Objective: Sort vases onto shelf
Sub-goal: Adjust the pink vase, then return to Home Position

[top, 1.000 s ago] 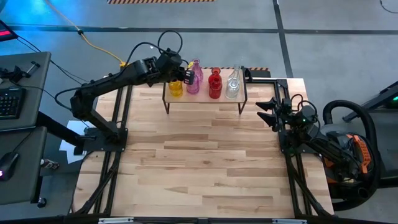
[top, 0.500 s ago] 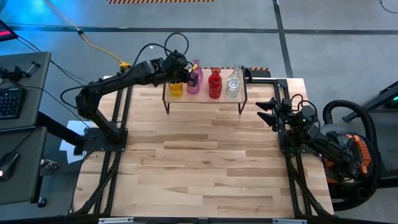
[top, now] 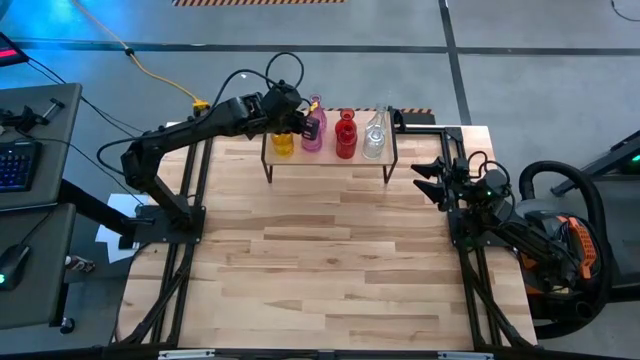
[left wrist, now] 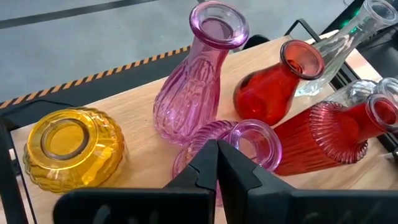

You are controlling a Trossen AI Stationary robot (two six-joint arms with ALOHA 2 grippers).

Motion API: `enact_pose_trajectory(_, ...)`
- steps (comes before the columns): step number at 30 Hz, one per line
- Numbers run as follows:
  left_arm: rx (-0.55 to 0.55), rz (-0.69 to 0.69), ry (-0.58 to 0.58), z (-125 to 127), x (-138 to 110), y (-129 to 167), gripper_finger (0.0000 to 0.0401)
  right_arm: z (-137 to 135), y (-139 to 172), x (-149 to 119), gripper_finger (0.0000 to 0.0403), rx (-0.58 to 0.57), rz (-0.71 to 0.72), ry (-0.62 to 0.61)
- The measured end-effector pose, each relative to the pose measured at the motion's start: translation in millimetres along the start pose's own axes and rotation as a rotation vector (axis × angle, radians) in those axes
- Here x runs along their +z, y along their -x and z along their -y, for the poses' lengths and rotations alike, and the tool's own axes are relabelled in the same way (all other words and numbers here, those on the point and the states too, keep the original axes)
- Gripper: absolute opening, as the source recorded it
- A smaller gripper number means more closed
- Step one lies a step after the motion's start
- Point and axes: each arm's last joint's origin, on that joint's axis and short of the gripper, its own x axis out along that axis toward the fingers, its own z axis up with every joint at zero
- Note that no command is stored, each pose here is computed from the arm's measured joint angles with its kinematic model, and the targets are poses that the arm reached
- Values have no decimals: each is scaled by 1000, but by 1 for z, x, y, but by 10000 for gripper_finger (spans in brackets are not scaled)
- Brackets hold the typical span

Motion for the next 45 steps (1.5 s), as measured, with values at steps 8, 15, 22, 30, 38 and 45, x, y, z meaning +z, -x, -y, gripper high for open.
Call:
enact_pose_trajectory(8,-34,-11,-11,3,-1,1,0,0,0,0,302,0,0,0)
enact_pose_trajectory(15,-43,-11,-47,5,-2,3,0,0,0,0,302,0,0,-6)
enact_pose_trajectory(22,-59,35,-45,-2,4,30,0,0,0,0,302,-1,-1,-8)
enact_pose_trajectory(30,-153,149,-196,-2,4,90,0,2,0,-3,302,-20,-28,-13)
enact_pose_trajectory(38,-29,300,-307,-8,-42,145,0,2,0,-3,302,-15,-30,39)
enact_pose_trajectory(45,-49,371,-278,-26,-104,135,0,5,1,-8,302,-44,-81,32)
